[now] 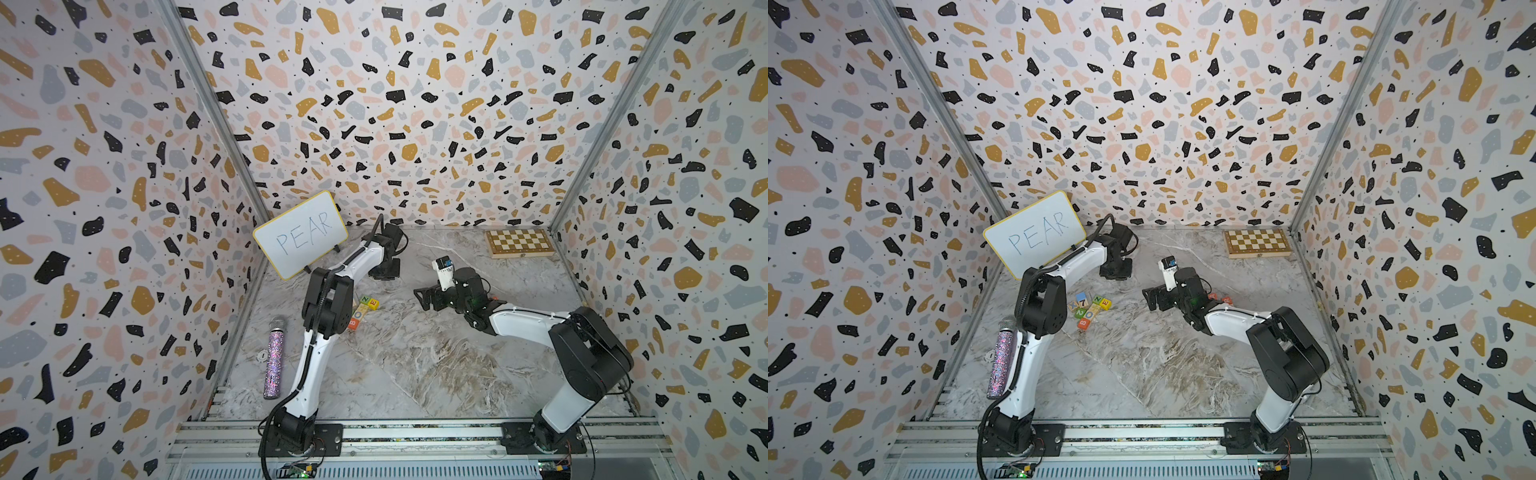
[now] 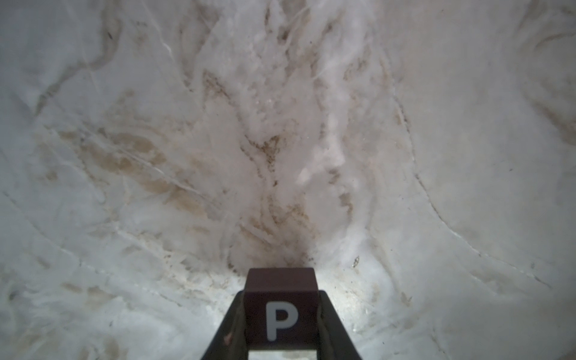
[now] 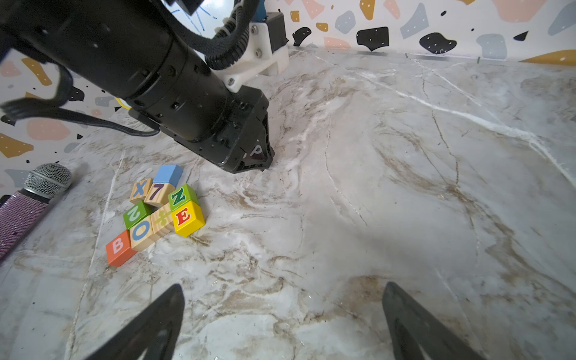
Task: Spell the uppercase word “pear” with letter blocks
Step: Place the letter block at the center of the board.
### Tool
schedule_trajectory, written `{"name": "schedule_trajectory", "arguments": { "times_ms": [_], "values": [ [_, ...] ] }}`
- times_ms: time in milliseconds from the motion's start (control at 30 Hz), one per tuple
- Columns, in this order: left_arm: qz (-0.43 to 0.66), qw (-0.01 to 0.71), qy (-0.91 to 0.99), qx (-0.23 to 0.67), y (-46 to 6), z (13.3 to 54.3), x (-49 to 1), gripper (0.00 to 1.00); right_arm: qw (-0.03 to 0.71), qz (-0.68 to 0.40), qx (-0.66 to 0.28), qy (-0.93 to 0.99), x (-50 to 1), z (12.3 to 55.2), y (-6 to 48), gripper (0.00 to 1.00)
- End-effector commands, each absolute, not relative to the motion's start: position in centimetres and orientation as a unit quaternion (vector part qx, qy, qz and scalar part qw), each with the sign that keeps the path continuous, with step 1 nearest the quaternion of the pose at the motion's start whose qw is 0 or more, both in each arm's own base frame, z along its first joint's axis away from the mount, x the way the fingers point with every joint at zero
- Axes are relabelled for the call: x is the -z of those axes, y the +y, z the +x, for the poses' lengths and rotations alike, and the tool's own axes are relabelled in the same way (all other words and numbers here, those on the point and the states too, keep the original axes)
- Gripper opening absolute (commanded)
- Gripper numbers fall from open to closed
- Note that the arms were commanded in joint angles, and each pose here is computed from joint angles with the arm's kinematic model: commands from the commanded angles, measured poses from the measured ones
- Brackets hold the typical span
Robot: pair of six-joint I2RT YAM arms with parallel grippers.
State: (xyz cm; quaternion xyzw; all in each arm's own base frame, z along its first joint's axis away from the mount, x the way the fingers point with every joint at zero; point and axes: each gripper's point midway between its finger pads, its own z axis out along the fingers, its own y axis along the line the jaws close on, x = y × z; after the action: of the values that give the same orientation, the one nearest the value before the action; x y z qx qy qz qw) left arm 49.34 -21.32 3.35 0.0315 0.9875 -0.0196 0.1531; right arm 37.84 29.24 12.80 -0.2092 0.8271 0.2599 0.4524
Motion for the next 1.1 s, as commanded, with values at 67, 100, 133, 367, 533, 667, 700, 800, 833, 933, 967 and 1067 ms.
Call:
{"name": "schedule_trajectory", "arguments": {
  "times_ms": [67, 100, 133, 367, 533, 667, 700, 800, 833, 933, 967, 1067],
  "values": [
    [0.03, 0.14, 0.989, 0.025, -21.9, 49.0, -3.0, 0.12, 0.457, -0.209, -0.261, 0.824, -13.2, 37.9, 29.1, 1.0],
    [0.03, 0.138, 0.99, 0.025, -21.9, 49.0, -2.9, 0.13, 0.458, -0.209, -0.262, 0.824, -13.2, 37.9, 29.1, 1.0],
    [0.031, 0.137, 0.99, 0.026, -22.0, 48.9, -2.8, 0.14, 0.457, -0.208, -0.262, 0.824, -13.1, 37.9, 29.2, 1.0],
    [0.031, 0.131, 0.991, 0.026, -22.0, 48.9, -2.3, 0.18, 0.457, -0.207, -0.261, 0.825, -13.1, 37.9, 29.1, 1.0],
    [0.031, 0.13, 0.991, 0.028, -22.1, 48.9, -2.2, 0.27, 0.457, -0.206, -0.261, 0.825, -13.0, 37.9, 29.1, 1.0],
    [0.032, 0.13, 0.991, 0.028, -22.0, 48.8, -2.3, 0.32, 0.457, -0.206, -0.26, 0.825, -13.0, 37.9, 29.1, 1.0],
    [0.032, 0.131, 0.99, 0.028, -22.1, 48.8, -2.4, 0.33, 0.457, -0.206, -0.261, 0.825, -13.0, 37.9, 29.1, 1.0],
    [0.026, 0.141, 0.989, 0.03, -22.0, 49.0, -2.7, 0.41, 0.456, -0.209, -0.263, 0.824, -13.0, 37.9, 29.2, 1.0],
    [0.025, 0.143, 0.989, 0.032, -22.0, 49.0, -2.9, 0.41, 0.456, -0.21, -0.264, 0.824, -13.0, 37.8, 29.2, 1.0],
    [0.024, 0.149, 0.988, 0.033, -22.0, 49.1, -3.4, 0.42, 0.456, -0.21, -0.264, 0.823, -13.0, 37.8, 29.3, 1.0],
    [0.024, 0.151, 0.988, 0.033, -22.0, 49.1, -3.6, 0.42, 0.457, -0.211, -0.264, 0.823, -13.0, 37.8, 29.2, 1.0],
    [0.024, 0.16, 0.986, 0.034, -21.9, 49.2, -4.6, 0.43, 0.458, -0.212, -0.264, 0.822, -13.1, 37.8, 29.2, 1.0]
  ]
}}
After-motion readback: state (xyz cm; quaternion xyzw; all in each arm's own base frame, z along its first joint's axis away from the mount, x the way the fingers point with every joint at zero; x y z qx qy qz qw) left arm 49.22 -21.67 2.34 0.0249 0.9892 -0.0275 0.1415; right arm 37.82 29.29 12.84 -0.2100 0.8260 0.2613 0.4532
